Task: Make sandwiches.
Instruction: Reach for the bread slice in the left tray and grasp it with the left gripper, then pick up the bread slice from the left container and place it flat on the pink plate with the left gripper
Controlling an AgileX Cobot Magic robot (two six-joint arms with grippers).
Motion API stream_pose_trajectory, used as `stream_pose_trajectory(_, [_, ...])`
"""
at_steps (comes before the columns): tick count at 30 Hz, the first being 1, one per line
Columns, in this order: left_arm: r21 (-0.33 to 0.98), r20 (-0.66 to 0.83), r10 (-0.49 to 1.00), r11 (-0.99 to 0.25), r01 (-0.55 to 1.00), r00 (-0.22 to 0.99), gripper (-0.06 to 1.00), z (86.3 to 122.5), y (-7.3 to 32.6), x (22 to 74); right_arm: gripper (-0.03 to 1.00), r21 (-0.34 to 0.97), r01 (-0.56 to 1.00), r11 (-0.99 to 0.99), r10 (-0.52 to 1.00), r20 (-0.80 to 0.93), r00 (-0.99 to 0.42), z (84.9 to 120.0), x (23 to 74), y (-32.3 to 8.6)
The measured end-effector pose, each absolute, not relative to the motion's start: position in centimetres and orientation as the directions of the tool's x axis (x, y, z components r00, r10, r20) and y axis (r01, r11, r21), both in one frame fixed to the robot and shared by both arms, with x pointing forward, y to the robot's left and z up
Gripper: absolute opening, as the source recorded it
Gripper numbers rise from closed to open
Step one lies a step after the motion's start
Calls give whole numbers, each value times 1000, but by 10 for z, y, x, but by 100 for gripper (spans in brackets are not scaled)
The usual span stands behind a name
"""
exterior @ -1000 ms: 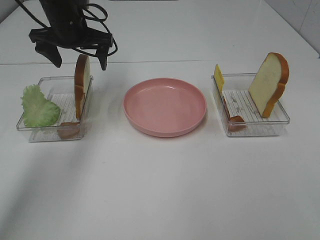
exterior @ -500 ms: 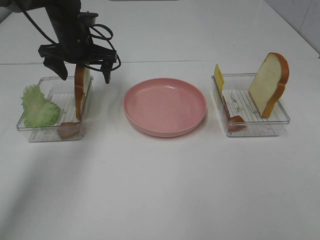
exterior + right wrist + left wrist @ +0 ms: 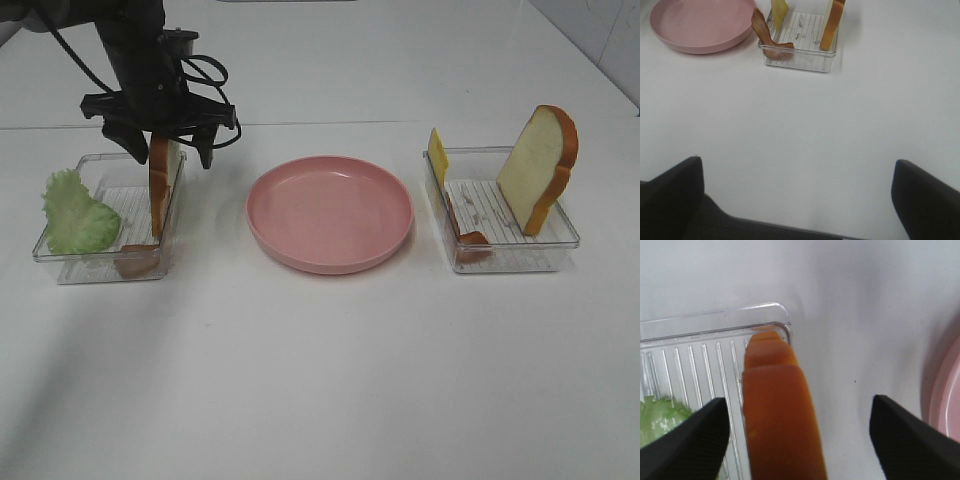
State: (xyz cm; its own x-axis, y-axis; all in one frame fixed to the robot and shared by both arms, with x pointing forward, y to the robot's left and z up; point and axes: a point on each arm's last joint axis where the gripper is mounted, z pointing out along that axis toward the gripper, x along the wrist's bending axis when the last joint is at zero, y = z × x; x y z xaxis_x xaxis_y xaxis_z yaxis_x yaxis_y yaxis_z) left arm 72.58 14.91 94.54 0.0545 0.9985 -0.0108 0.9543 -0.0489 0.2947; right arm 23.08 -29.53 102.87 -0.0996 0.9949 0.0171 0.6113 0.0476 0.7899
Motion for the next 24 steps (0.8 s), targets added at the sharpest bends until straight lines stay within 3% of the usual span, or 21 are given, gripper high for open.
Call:
stream_pose_trajectory(1, [295,-11,998,-49,954,54,61,945,149,726,99,790,611,48,995,17,-100,1029,231,-295])
stream_pose_trajectory(2, [295,-11,998,-49,954,54,61,945,149,726,99,790,611,48,995,17,-100,1029,231,-295])
stream_pose_trajectory(3, [294,-9,998,-50,954,55,49,945,149,726,99,790,611,48,995,17,-100,1029,231,-295])
stream_pose_trajectory(4, [294,-9,998,-50,954,55,49,945,149,726,99,790,611,48,995,17,-100,1029,231,-295])
stream_pose_trajectory(5, [296,0,998,-54,954,57,36,945,150,726,99,790,611,48,995,17,-100,1029,231,-295])
stream_pose_trajectory(7, [295,11,998,-59,954,58,31,945,151,726,99,790,611,48,995,17,-100,1029,231,-295])
stream_pose_trajectory(8, [293,30,998,-64,954,57,20,945,154,727,99,790,611,48,995,17,-100,1029,231,-295])
stream_pose_trajectory(24, [270,55,997,-66,961,53,19,968,158,718,99,790,611,48,995,17,-100,1029,231,-295])
